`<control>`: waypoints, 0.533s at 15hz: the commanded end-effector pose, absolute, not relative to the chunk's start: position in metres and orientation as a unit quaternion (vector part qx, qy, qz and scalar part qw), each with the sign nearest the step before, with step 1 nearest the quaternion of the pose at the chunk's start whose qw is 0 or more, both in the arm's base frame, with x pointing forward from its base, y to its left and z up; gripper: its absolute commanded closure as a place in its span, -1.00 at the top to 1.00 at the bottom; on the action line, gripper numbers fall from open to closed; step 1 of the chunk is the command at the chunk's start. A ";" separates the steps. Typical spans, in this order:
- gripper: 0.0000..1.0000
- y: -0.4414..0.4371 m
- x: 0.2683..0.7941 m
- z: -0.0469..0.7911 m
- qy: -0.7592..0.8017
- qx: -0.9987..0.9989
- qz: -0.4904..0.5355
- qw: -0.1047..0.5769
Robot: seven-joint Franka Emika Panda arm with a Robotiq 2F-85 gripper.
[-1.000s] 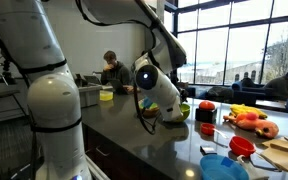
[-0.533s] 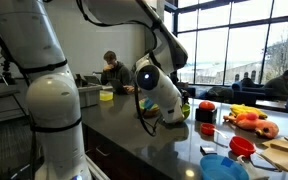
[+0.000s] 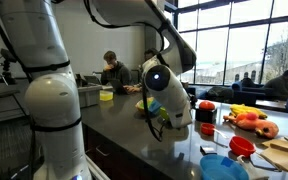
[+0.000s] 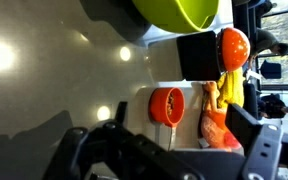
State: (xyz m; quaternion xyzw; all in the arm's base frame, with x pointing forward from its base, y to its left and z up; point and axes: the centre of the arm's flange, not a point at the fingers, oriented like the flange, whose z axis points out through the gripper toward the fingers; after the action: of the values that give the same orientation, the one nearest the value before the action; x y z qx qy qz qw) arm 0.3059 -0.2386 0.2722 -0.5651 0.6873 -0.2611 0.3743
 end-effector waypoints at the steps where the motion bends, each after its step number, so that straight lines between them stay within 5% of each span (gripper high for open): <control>1: 1.00 -0.264 0.300 0.284 0.691 -0.572 -0.265 0.353; 8: 1.00 -0.261 0.302 0.282 0.681 -0.585 -0.269 0.349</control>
State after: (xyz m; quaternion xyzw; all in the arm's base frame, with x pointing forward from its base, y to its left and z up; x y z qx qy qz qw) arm 0.3019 -0.2609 0.2818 -0.5848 0.6815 -0.2685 0.3485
